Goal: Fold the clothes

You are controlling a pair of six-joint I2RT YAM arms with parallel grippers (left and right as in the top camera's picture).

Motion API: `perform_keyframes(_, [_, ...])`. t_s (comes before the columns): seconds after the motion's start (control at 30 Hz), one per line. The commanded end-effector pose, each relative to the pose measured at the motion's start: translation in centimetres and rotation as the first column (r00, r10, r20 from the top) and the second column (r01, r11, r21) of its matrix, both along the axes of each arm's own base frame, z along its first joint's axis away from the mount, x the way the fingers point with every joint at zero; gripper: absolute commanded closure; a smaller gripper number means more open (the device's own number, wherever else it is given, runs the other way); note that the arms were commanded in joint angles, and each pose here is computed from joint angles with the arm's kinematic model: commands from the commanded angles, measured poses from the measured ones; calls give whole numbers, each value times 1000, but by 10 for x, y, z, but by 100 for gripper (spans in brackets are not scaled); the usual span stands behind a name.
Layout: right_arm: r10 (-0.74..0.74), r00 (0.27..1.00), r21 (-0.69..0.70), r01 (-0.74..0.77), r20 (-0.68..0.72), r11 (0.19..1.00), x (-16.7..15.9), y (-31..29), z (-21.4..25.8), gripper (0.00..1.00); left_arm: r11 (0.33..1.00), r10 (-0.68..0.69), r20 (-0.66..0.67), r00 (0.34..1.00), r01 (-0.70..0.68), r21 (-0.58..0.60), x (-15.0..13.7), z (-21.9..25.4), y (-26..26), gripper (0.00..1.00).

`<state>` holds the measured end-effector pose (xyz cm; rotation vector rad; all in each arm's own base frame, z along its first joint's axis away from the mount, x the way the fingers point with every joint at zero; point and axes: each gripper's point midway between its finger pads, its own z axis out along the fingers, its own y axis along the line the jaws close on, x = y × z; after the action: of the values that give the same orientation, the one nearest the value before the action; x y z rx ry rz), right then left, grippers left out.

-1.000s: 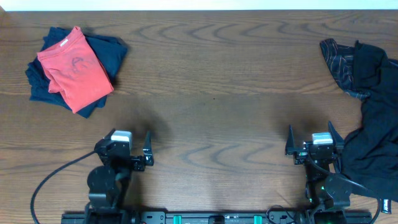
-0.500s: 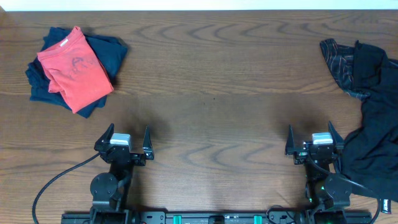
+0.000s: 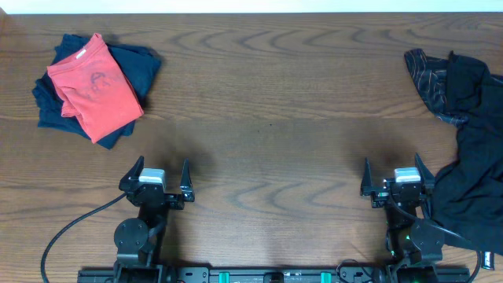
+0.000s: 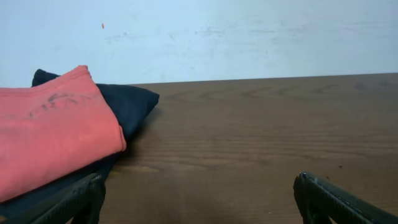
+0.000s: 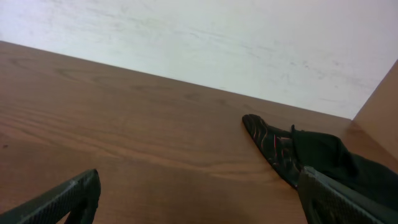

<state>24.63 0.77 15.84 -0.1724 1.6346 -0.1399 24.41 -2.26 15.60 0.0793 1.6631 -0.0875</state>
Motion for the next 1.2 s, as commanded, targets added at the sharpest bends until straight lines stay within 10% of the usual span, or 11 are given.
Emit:
perform_keyframes(0.0, [-8,1000,-6,8,0,1000,0,-3,-1,1,1000,4,-13,1000,-4,15,0,-8,1,2])
perform_keyframes(1.17, [-8,1000,-6,8,0,1000,0,-3,-1,1,1000,4,-53,999,-4,18,-1,-18,1,2])
